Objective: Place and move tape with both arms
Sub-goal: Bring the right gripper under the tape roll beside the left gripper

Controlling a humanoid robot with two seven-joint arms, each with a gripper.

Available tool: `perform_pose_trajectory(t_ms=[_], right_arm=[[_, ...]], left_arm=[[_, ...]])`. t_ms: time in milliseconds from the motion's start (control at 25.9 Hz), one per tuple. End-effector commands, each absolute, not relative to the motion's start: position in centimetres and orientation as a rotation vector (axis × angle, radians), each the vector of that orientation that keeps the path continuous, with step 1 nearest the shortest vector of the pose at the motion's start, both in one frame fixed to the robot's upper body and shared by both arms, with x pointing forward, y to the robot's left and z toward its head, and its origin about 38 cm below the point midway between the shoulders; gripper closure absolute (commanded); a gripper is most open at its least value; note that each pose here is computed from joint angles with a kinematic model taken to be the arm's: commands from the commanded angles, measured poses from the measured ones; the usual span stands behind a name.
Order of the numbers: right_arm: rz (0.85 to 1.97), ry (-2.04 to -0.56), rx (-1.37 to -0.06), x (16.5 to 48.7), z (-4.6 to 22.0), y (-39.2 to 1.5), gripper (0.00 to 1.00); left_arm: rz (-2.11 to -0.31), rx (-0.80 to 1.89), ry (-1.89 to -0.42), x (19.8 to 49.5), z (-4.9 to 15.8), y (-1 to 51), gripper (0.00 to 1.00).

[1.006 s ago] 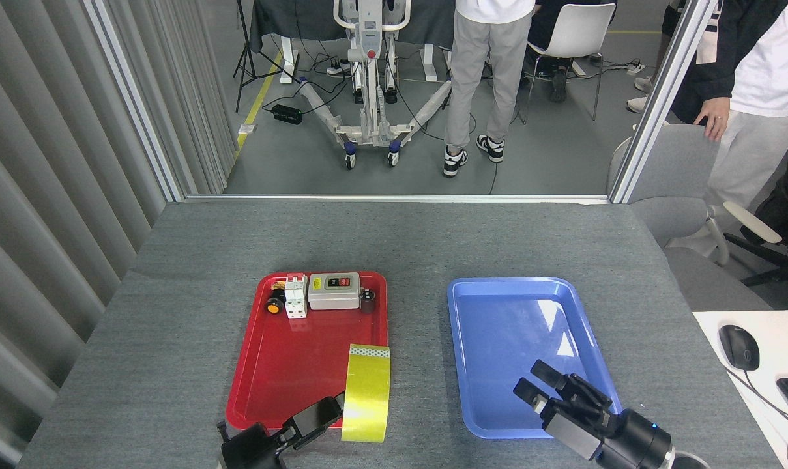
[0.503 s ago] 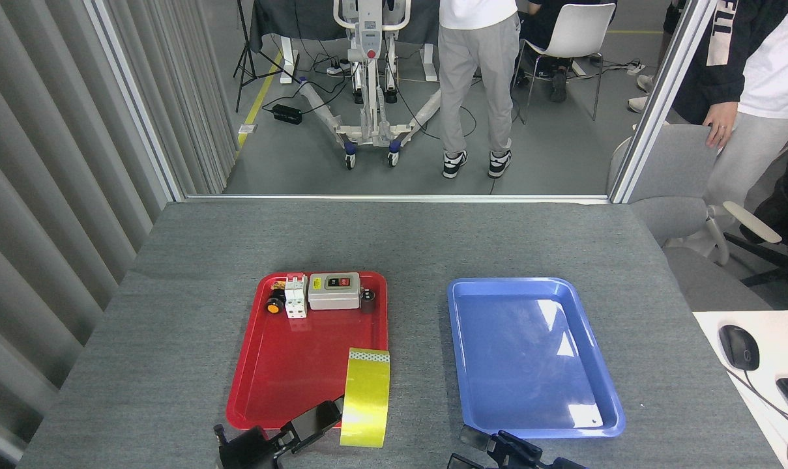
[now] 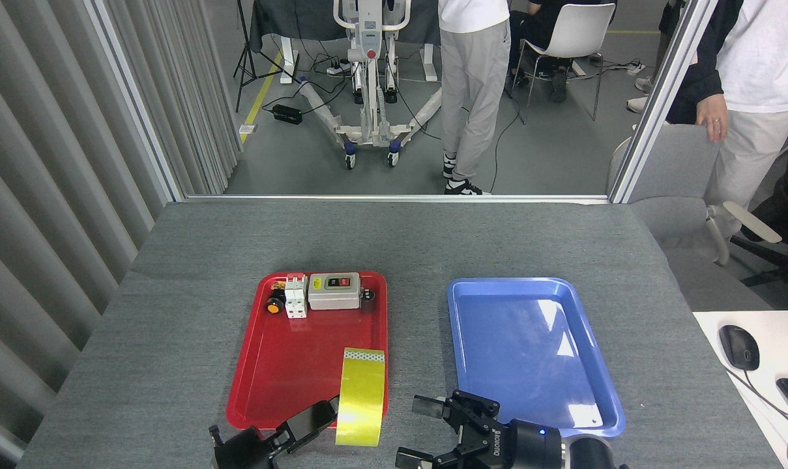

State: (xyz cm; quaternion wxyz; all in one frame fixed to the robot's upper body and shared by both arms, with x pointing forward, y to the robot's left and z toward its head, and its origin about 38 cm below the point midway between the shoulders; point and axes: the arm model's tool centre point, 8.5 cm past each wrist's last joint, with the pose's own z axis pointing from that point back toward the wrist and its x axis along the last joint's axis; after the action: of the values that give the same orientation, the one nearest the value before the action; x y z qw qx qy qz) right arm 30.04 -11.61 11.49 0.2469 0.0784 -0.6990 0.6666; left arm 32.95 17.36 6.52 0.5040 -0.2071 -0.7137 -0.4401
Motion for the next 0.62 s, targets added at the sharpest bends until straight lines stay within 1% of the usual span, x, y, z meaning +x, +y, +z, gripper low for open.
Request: perform_pose_trajectory(t_ms=[0, 232, 348, 426, 464, 542, 580], right_arm=[[1.846, -1.938, 0.187, 30.6, 12.4, -9.1, 0.00], [1.850, -1.914, 0.182, 31.7, 11.9, -8.8, 0.00], [1.824, -1.943, 0.192, 31.9, 12.2, -7.9, 0.01], [1.833, -1.940, 0.185, 32.0, 12.3, -7.8, 0.03], [1.840, -1.934, 0.180, 32.0, 12.2, -7.8, 0.05], [1.848, -1.931, 0.188, 31.9, 12.1, -7.5, 0.16], [1.858, -1.933, 0.200, 31.7, 12.1, -7.1, 0.19]], left_arm=[[-1.058, -0.495, -1.722, 33.0, 6.5, 17.6, 0.76], [-1.054, -0.489, -1.717, 33.2, 6.4, 17.9, 0.75], [-1.054, -0.486, -1.711, 33.4, 6.3, 18.1, 0.75], [-1.054, -0.484, -1.710, 33.5, 6.3, 18.2, 0.75], [-1.050, -0.480, -1.710, 33.5, 6.2, 18.3, 0.75], [-1.046, -0.474, -1.705, 33.6, 6.1, 18.6, 0.75], [-1.045, -0.472, -1.703, 33.7, 6.1, 18.7, 0.75]])
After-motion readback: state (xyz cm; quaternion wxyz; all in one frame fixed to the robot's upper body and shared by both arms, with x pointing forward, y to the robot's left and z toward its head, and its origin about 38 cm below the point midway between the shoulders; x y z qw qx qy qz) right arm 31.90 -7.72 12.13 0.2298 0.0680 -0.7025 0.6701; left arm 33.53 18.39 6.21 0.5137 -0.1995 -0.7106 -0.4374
